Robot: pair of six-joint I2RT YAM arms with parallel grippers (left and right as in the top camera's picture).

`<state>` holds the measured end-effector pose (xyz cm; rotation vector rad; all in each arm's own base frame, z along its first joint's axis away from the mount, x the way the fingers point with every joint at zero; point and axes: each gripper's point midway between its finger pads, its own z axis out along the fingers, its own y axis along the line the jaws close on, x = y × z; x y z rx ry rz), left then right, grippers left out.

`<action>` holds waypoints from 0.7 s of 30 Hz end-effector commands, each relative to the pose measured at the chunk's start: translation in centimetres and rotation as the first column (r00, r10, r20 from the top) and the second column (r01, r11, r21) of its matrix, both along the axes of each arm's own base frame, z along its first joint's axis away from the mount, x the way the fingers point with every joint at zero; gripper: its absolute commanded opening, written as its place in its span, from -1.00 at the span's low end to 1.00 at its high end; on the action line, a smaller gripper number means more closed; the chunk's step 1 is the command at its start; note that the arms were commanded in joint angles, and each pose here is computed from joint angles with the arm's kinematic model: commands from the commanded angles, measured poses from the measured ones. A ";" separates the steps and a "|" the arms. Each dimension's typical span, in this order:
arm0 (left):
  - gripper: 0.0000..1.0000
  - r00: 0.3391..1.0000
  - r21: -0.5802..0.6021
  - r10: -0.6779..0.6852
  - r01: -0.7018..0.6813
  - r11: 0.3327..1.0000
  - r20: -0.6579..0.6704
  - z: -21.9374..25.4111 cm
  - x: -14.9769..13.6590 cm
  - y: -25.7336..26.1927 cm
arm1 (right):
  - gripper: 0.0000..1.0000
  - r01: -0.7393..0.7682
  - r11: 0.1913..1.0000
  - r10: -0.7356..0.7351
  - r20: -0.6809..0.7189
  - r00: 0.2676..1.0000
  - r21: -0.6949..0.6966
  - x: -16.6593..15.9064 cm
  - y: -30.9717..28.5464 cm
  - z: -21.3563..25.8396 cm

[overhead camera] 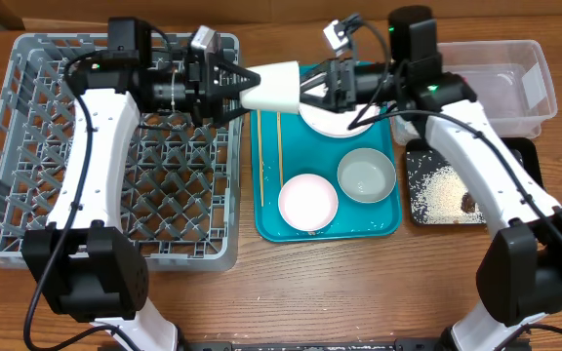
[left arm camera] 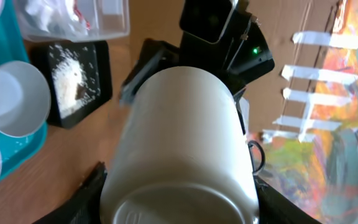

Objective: Sort waste into correct bins and load items into the dishwasher
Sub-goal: 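Place the white cup into the dish rack with the left gripper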

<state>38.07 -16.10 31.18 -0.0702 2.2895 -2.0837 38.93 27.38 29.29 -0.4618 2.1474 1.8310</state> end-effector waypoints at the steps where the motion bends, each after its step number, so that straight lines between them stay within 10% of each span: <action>1: -0.21 0.999 0.064 0.054 -0.054 0.996 0.005 -0.7 1.0 1.2 | 0.42 0.034 0.999 -0.034 -0.003 0.999 0.020 1.2 -2.7 0.2; 9: -0.25 0.955 0.468 0.281 -0.294 0.833 0.100 -2.8 2.5 6.3 | 0.94 0.166 0.984 -0.167 -0.020 0.986 -0.057 3.3 -7.1 -2.0; 21: -0.21 0.857 0.929 0.494 -0.291 0.231 0.146 -1.1 -8.0 14.2 | 1.00 0.295 0.895 -0.348 -0.111 0.931 -0.333 3.6 -9.5 -7.8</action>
